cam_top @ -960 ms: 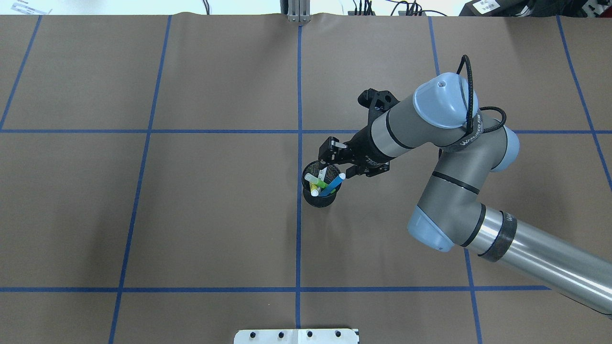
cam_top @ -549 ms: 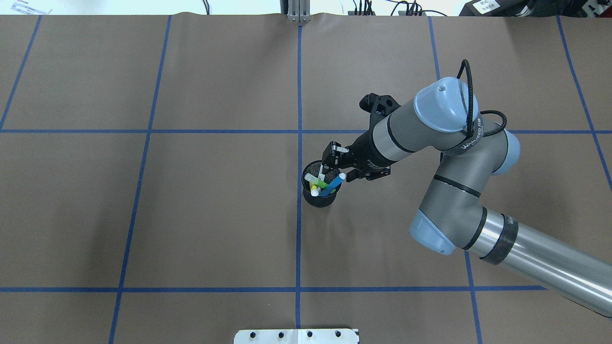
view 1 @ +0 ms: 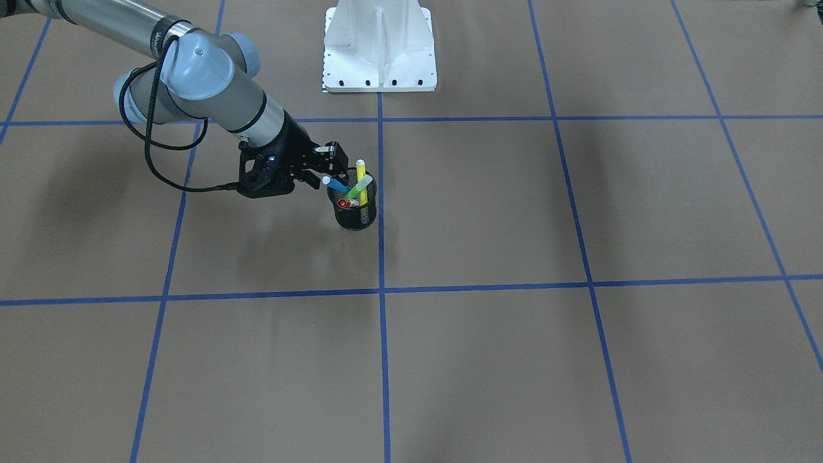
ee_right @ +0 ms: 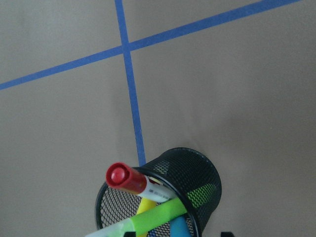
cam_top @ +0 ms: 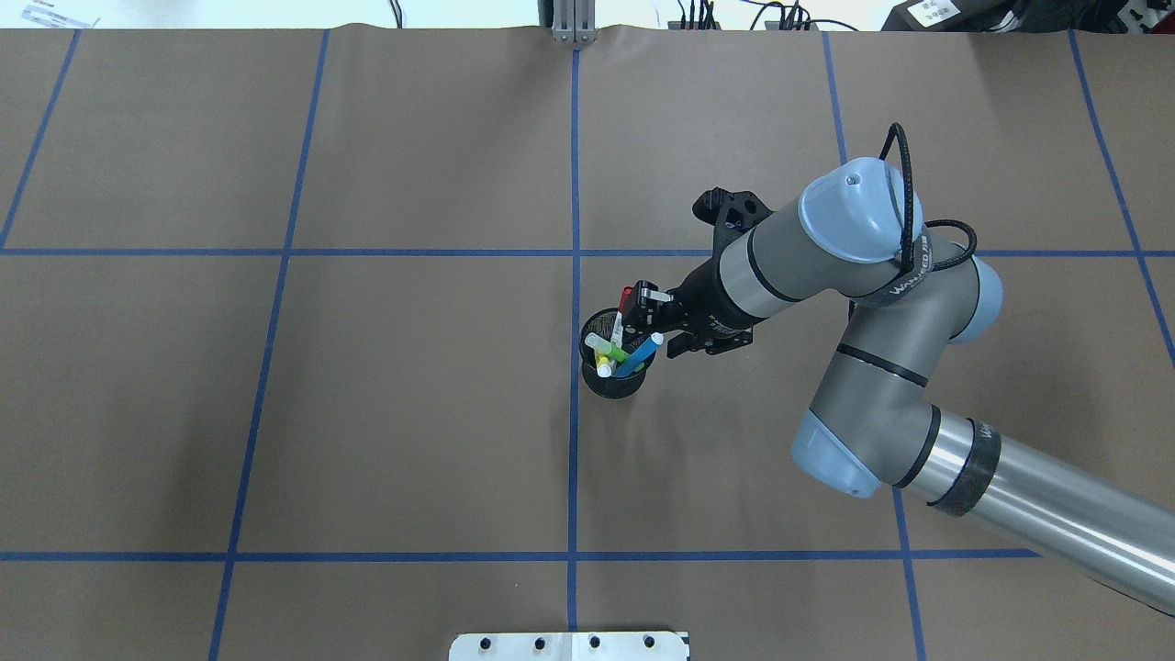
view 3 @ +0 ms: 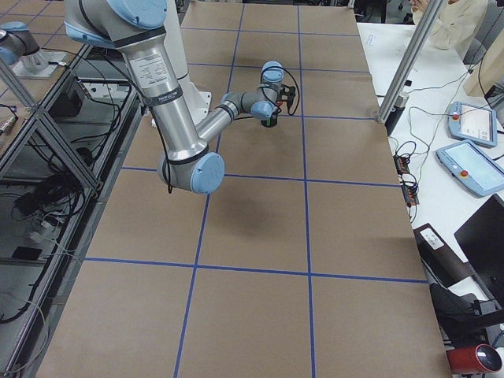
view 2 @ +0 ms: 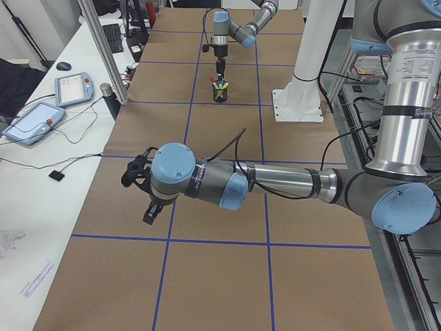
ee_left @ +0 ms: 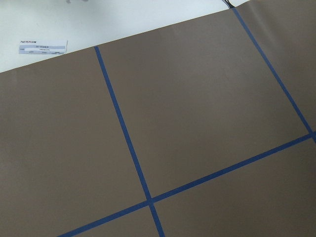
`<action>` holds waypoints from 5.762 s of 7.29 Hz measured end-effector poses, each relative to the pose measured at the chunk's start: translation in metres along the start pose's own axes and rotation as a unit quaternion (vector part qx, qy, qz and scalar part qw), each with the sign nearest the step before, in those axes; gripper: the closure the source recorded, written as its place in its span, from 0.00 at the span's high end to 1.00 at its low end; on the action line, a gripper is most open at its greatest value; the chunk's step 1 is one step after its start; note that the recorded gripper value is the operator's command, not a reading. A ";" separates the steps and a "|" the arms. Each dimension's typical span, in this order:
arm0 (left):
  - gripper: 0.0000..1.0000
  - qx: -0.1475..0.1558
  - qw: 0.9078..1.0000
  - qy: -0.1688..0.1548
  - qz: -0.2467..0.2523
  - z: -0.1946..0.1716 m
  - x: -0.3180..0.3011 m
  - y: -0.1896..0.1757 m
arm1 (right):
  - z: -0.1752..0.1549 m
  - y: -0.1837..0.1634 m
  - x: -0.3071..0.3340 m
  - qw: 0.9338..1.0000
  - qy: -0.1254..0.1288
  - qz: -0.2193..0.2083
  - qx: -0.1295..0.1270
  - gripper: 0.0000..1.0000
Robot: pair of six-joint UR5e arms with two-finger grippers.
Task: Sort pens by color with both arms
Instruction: 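Lower the right gripper into the cup and grasp the blue marker, then lift the blue marker up out of the cup with the right gripper, then set the blue marker on the table beyond the cup, release, while left arm approaches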
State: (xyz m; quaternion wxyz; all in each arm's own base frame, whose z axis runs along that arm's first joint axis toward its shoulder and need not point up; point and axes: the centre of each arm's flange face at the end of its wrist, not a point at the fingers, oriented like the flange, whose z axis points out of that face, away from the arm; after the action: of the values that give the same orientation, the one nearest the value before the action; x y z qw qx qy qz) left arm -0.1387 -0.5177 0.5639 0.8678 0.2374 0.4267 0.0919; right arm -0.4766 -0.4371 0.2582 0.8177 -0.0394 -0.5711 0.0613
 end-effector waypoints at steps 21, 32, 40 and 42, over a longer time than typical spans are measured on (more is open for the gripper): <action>1.00 -0.027 0.993 0.072 -0.090 0.041 0.104 -0.115 | -0.126 -0.039 -0.014 0.998 -0.026 0.043 -0.041 0.16; 0.99 -0.052 0.979 0.153 -0.126 0.131 0.466 -0.260 | -0.076 -0.113 -0.023 0.992 0.094 -0.057 -0.064 0.16; 0.99 -0.007 0.983 0.146 -0.114 0.172 0.543 -0.267 | -0.040 -0.108 -0.052 0.975 0.196 0.001 -0.102 0.34; 0.99 -0.006 0.983 0.146 -0.113 0.173 0.547 -0.269 | -0.036 -0.112 -0.055 0.974 0.204 -0.003 -0.093 0.35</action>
State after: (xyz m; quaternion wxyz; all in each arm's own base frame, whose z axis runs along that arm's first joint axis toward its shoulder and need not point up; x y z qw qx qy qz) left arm 0.3237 -0.6110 0.1412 0.8023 0.1663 0.5726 0.0296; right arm -0.4554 -0.5554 0.2092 0.9101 -0.1252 -0.3951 -0.0041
